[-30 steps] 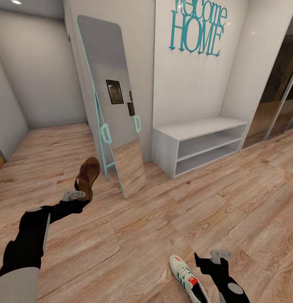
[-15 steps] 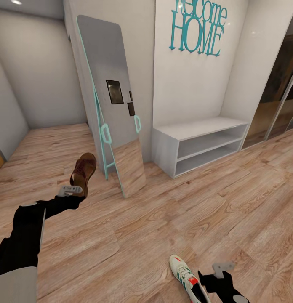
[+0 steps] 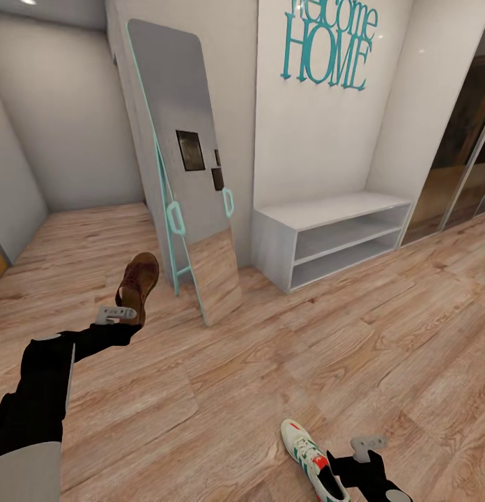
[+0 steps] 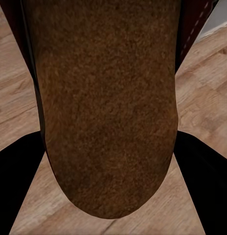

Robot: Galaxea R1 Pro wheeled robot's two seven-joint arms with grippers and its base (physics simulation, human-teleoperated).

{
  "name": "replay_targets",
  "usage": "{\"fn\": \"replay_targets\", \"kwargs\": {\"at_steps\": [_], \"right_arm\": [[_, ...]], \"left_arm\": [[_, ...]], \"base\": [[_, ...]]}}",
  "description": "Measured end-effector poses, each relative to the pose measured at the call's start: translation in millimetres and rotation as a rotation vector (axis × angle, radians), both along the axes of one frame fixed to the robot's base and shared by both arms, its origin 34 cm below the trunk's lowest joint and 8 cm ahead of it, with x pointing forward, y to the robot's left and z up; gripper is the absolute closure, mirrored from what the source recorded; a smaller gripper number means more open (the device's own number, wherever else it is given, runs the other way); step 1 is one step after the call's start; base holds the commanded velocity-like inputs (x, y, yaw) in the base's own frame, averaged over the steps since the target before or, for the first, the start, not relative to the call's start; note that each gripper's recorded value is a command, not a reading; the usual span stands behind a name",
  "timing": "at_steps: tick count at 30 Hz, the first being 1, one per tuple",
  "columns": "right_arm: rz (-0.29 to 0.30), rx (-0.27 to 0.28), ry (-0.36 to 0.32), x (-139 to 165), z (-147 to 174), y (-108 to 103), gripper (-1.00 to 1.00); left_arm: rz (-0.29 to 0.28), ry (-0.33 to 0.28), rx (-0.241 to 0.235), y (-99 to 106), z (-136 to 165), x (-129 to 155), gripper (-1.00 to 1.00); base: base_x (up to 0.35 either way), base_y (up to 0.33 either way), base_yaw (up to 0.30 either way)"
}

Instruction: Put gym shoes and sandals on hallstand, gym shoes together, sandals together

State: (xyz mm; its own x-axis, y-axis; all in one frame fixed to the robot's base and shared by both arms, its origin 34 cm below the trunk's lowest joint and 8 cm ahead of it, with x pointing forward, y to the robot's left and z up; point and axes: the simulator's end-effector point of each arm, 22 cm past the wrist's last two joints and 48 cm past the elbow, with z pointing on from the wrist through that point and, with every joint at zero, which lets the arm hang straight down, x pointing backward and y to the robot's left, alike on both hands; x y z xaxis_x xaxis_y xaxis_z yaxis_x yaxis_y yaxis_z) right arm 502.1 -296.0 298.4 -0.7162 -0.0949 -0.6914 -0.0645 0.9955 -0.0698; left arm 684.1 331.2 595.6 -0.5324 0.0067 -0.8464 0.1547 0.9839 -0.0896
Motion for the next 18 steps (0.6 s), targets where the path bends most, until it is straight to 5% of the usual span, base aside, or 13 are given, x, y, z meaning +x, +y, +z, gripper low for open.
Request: {"fn": "replay_targets", "kwargs": {"at_steps": [8, 12, 18], "right_arm": [[0.000, 0.003, 0.048, -15, -17, 1, -1.00], [0.076, -0.034, 0.074, -22, -26, 16, -1.00], [0.110, -0.053, 0.080, -23, -28, 21, -1.00]], "left_arm": [[-0.001, 0.007, -0.001, -1, -4, 0, 1.00], [-0.001, 0.013, -0.001, -1, -7, 1, 1.00], [0.000, 0.014, -0.001, -1, -8, 1, 1.00]], "base": [[0.000, 0.000, 0.000], [0.000, 0.000, 0.000], [0.000, 0.000, 0.000]]}}
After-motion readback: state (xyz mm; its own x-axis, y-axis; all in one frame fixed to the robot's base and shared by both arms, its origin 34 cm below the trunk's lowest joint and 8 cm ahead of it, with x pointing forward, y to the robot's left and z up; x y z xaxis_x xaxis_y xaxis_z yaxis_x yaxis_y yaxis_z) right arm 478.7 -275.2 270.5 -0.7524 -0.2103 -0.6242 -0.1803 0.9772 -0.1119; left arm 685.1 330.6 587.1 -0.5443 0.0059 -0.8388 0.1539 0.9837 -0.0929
